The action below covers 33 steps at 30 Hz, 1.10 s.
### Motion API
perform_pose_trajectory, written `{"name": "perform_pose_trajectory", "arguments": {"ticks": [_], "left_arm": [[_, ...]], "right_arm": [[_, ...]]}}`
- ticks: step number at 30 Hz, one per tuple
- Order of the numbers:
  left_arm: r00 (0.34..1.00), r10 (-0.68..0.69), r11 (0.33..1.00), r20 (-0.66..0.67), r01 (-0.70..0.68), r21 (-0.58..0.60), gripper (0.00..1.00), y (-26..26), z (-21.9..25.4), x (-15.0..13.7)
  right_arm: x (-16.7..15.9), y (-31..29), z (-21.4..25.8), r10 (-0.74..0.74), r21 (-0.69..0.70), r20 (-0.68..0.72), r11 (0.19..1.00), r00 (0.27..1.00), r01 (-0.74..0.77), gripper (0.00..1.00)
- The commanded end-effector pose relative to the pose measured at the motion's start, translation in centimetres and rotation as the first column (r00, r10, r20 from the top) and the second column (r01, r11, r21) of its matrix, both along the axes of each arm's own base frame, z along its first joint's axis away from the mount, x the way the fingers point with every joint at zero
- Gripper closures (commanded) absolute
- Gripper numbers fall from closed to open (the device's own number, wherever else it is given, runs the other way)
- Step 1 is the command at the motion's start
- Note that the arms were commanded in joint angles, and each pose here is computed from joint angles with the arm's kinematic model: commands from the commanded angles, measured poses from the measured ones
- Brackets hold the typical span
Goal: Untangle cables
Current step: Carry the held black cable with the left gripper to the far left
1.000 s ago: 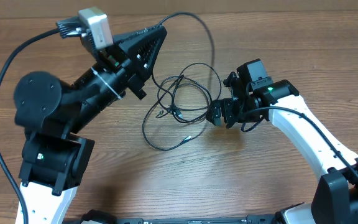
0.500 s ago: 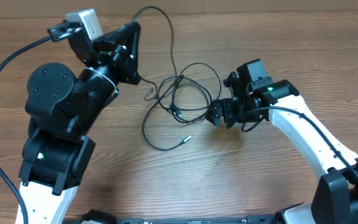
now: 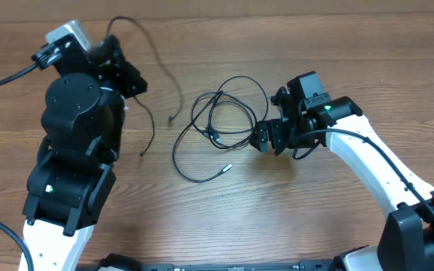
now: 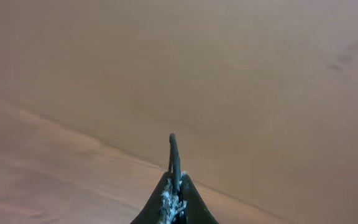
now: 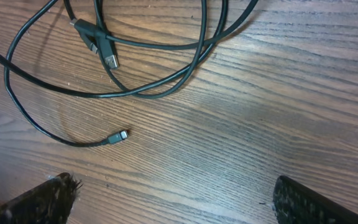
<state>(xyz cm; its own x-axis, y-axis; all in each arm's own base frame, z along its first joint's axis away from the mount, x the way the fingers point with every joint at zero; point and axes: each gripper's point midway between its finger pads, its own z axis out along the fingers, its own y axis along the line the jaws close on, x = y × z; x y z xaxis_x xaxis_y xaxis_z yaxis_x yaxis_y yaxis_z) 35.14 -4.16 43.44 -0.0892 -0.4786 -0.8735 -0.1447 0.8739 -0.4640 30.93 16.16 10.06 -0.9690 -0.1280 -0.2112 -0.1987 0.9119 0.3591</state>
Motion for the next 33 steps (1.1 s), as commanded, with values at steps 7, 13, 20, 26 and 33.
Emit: {"name": "perform_pose_trajectory", "arguments": {"ticks": [7, 13, 20, 26, 33], "left_arm": [[0.935, 0.353, 0.924, -0.023, -0.345, 0.168, 0.96, 7.2, -0.6, 0.0], [0.895, 0.431, 0.868, -0.115, -0.377, 0.323, 0.96, 10.3, -3.5, 1.8], [0.828, 0.516, 0.822, -0.22, -0.407, 0.397, 0.96, 14.1, -7.6, 3.9], [0.764, 0.569, 0.801, -0.304, -0.432, 0.414, 0.96, 18.2, -11.2, 4.9], [0.687, 0.56, 0.825, -0.463, -0.414, 0.385, 0.96, 22.8, -16.8, 4.6]], "right_arm": [[0.7, 0.1, 1.3, 0.0, 0.011, 0.045, 1.0, 0.999, -0.001, 0.0], [0.7, 0.1, 1.3, 0.0, 0.011, 0.045, 1.0, 0.999, -0.001, 0.0], [0.7, 0.1, 1.3, 0.0, 0.011, 0.045, 1.0, 0.999, -0.001, 0.0], [0.7, 0.1, 1.3, 0.0, 0.011, 0.044, 1.0, 0.999, -0.001, 0.0], [0.7, 0.1, 1.3, 0.0, 0.011, 0.045, 1.0, 0.999, -0.001, 0.0]]}}
